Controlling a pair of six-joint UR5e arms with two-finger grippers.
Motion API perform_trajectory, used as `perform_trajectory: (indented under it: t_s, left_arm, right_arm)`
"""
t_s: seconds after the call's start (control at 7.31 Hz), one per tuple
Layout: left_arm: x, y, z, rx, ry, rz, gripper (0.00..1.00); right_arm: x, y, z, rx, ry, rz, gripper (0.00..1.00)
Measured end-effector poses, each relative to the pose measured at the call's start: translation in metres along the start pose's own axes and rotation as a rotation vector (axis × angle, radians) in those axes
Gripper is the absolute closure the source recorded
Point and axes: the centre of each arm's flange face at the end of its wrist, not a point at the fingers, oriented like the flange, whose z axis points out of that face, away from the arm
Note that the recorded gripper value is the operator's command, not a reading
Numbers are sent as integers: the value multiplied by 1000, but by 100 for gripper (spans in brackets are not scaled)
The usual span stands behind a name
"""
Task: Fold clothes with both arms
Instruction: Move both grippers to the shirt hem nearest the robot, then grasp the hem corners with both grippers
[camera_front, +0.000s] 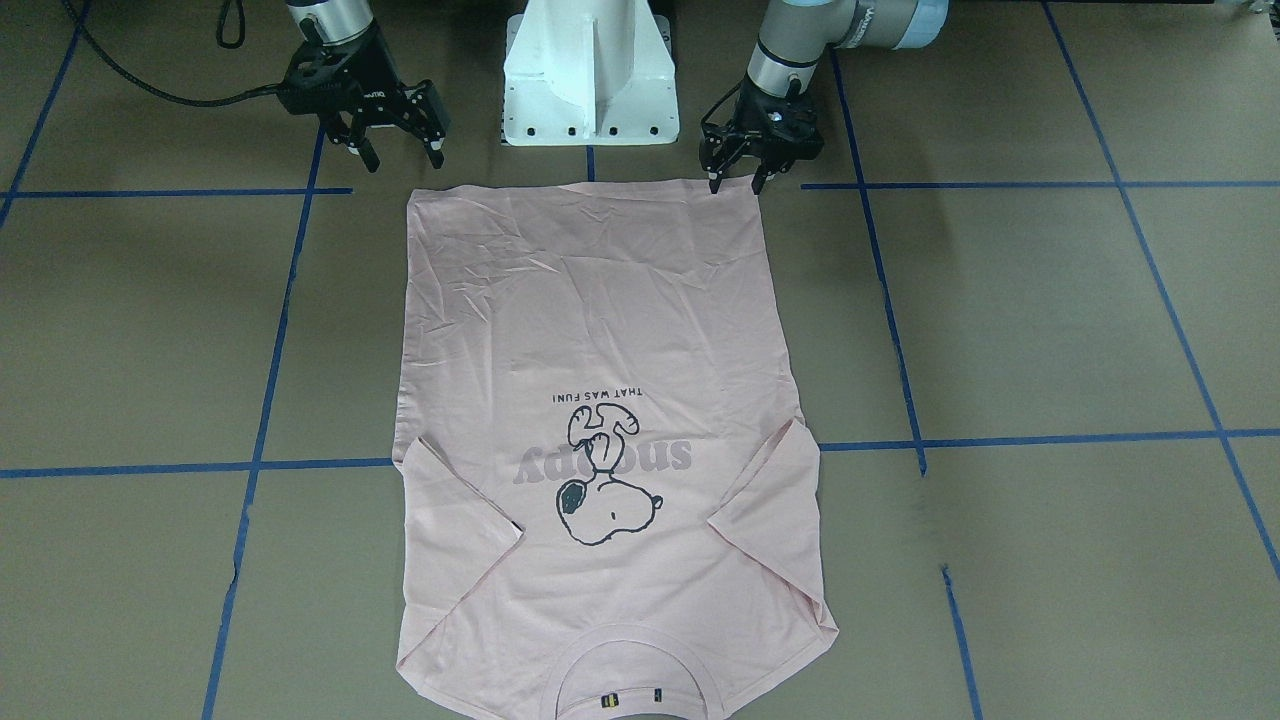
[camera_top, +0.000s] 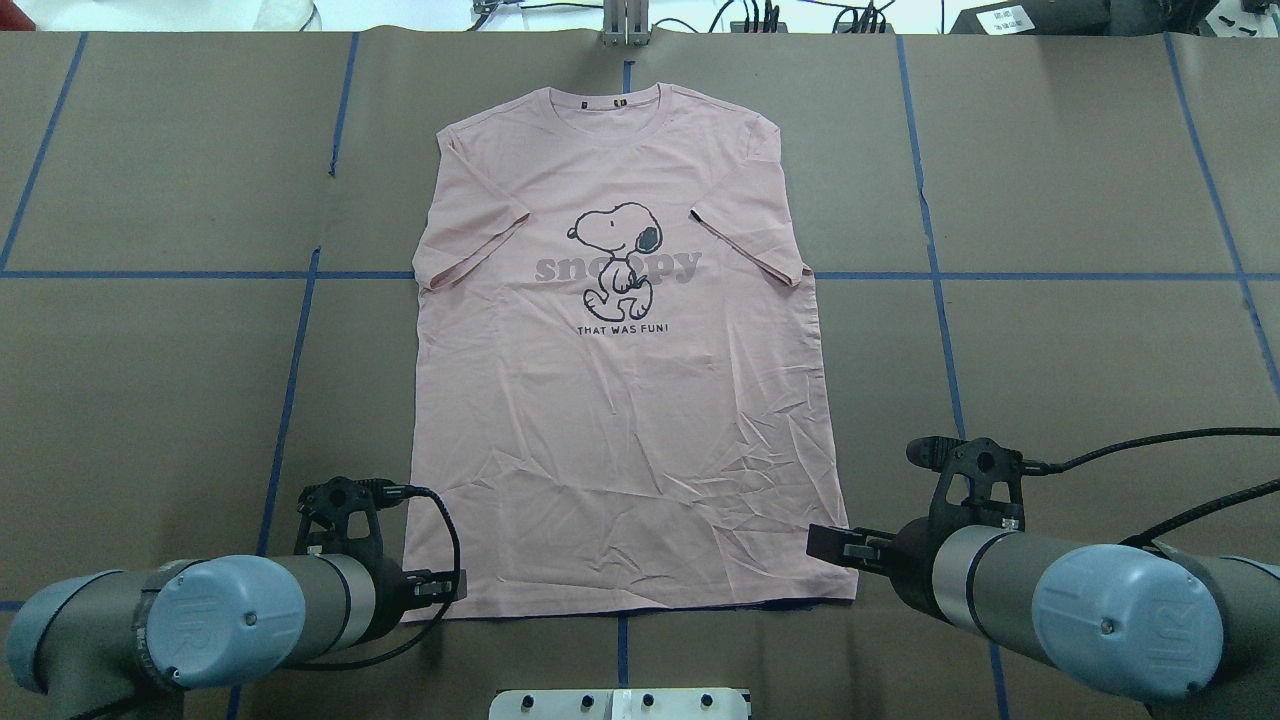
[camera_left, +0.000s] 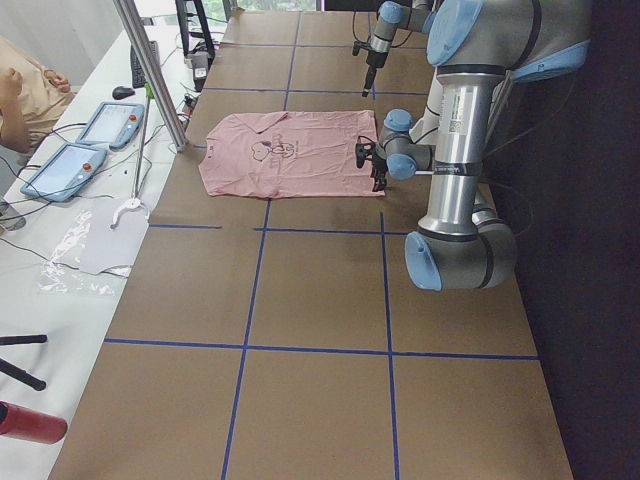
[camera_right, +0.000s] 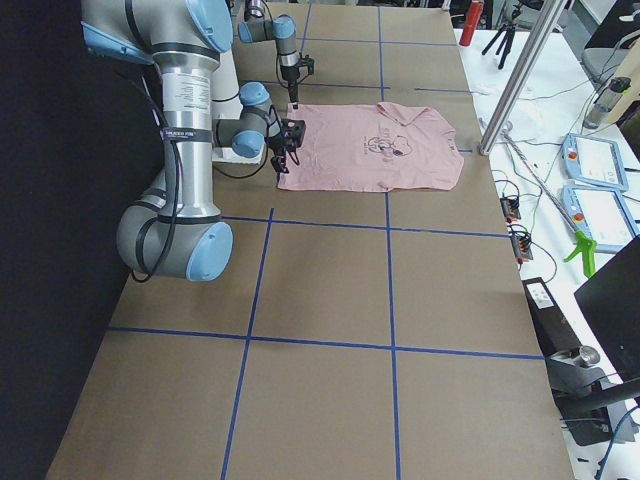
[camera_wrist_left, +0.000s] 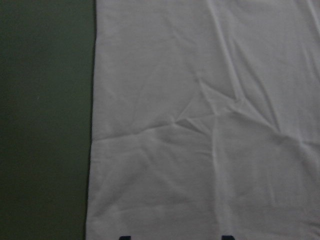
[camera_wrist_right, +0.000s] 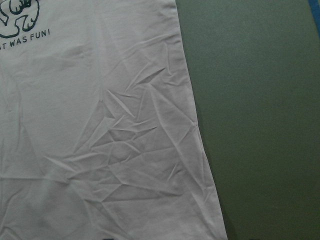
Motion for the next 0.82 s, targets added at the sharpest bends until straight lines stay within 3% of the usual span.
perform_trajectory:
  t_s: [0.14, 0.27, 0.55, 0.82]
  left_arm:
    - [-6, 8, 5, -10, -17, 2, 38]
    - [-9, 14, 8, -19, -25, -3, 47]
    - [-10, 18, 9, -24, -26, -18, 100]
    - [-9, 18, 7, -24, -24, -28, 100]
  right_arm:
    - [0, 0, 0, 0, -1, 0, 8]
    - [0, 0, -1, 0, -2, 0, 8]
    - [-1, 0, -1, 0, -3, 0, 7]
    - [-1, 0, -1, 0, -4, 1, 8]
